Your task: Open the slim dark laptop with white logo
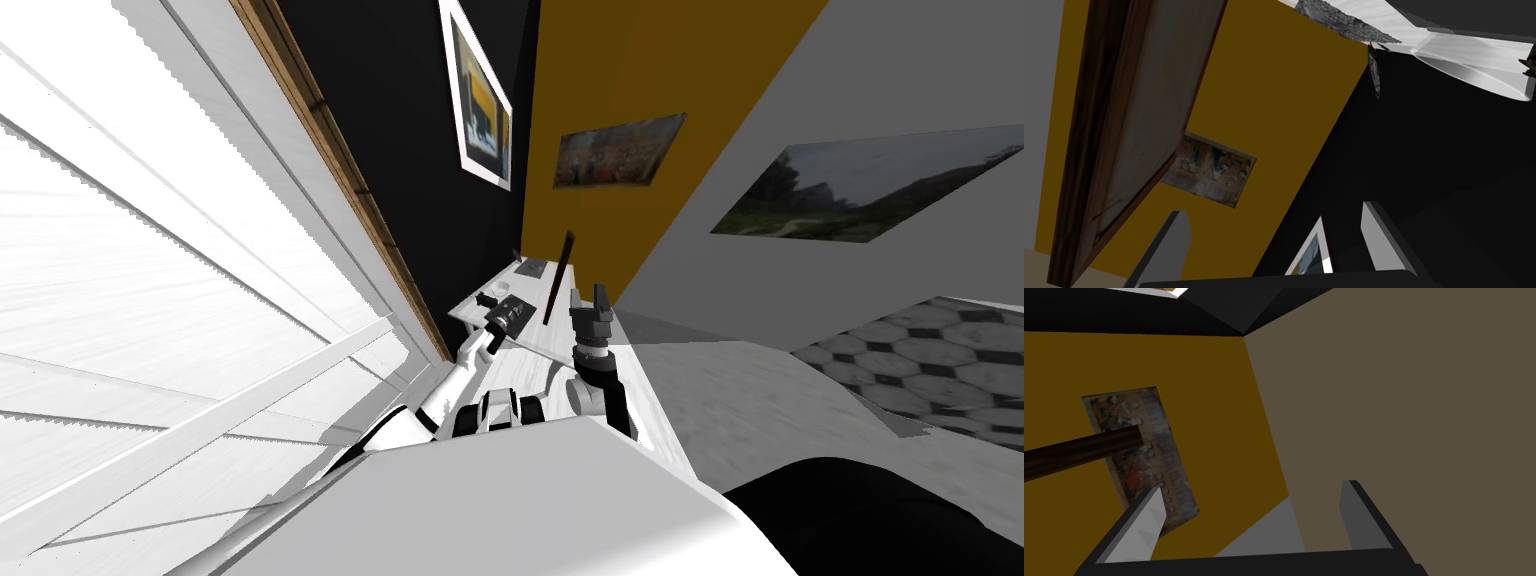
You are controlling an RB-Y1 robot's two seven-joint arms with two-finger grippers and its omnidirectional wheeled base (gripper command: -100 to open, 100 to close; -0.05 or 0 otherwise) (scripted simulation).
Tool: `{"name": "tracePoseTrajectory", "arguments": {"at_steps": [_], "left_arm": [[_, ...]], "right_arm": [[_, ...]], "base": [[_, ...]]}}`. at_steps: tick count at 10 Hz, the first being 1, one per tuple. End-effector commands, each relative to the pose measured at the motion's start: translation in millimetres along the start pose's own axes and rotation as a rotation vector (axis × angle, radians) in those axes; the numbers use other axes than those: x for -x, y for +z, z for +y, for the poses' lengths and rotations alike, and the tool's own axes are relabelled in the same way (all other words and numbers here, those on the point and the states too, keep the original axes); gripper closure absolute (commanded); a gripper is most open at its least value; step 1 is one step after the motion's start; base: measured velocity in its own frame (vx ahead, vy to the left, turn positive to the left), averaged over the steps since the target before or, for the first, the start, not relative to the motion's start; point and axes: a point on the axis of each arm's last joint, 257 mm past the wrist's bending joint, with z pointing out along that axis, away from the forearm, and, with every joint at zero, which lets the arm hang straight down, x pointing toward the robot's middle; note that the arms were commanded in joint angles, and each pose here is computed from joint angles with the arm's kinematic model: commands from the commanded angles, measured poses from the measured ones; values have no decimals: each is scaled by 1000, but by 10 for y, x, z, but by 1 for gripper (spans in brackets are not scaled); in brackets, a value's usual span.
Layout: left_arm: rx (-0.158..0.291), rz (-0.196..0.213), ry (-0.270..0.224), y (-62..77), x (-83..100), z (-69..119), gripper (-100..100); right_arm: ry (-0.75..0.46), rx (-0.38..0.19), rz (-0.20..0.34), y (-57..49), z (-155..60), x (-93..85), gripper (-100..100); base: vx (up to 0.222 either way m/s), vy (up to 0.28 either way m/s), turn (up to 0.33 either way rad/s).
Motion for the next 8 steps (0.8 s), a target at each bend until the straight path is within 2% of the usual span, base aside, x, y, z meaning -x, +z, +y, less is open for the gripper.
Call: {"name": "tracePoseTrajectory", "arguments": {"at_steps": [1,2,3,8], "left_arm": [[-36,8,46,165,50,-183,-100],[-29,8,35,126,31,-155,-100],[-30,8,37,130,34,-160,0],[-30,8,37,130,34,-160,0]], "right_arm": [[0,0,0,0,0,0,0],[0,0,0,0,0,-1,0],[0,0,0,1,0,-1,0],[0,0,0,1,0,-1,0]], "base": [[-5,23,19],[-1,8,-4],[0,0,0],[0,0,0]]}}
